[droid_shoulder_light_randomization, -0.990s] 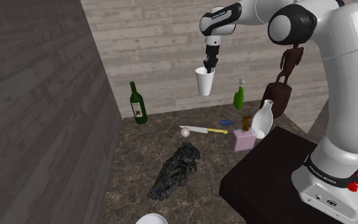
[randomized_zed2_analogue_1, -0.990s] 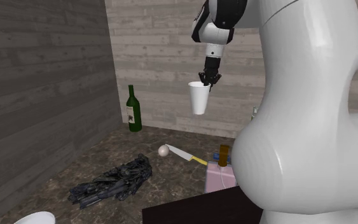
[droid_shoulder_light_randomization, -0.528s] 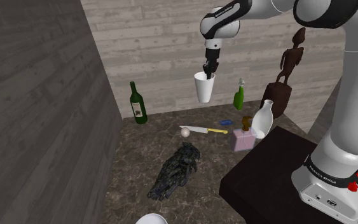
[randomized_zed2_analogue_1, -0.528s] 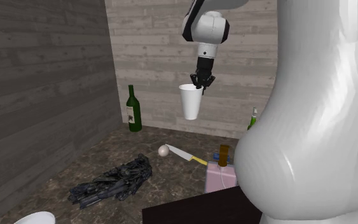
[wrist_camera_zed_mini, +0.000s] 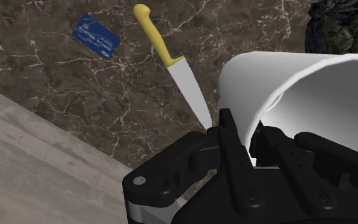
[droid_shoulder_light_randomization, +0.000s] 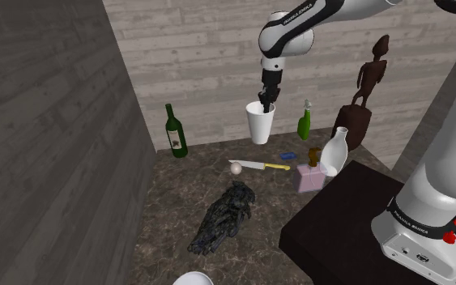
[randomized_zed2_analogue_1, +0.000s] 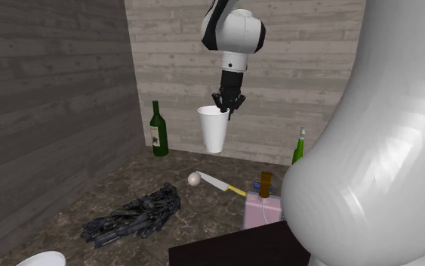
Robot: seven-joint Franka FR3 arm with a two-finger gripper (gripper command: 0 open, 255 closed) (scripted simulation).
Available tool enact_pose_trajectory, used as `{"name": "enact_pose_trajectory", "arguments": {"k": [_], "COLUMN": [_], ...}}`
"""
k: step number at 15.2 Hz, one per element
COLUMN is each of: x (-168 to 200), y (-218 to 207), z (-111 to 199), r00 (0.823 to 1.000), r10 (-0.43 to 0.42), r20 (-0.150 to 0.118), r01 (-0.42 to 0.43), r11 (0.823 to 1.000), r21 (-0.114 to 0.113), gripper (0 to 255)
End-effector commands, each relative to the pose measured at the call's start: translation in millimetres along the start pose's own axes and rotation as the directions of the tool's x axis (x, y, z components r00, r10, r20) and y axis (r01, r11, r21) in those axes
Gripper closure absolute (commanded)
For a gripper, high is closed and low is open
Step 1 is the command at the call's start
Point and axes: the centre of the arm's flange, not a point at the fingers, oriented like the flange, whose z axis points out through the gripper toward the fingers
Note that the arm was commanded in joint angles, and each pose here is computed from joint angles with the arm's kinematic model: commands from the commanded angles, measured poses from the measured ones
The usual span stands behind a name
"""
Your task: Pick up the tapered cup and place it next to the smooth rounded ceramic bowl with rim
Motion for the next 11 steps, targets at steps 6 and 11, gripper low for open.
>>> {"name": "enact_pose_trajectory", "arguments": {"k": [6, 11], "x": [-53, -90], "y": [-75, -129], "z": [11, 20], "r00": [1.0, 1.0], "r10": [0.001, 0.001], "r20": [-0.001, -0.001], "r01": [-0.001, -0.001], "r11": [1.0, 1.0], "r21": [0.0, 0.0], "gripper": [255, 255]}}
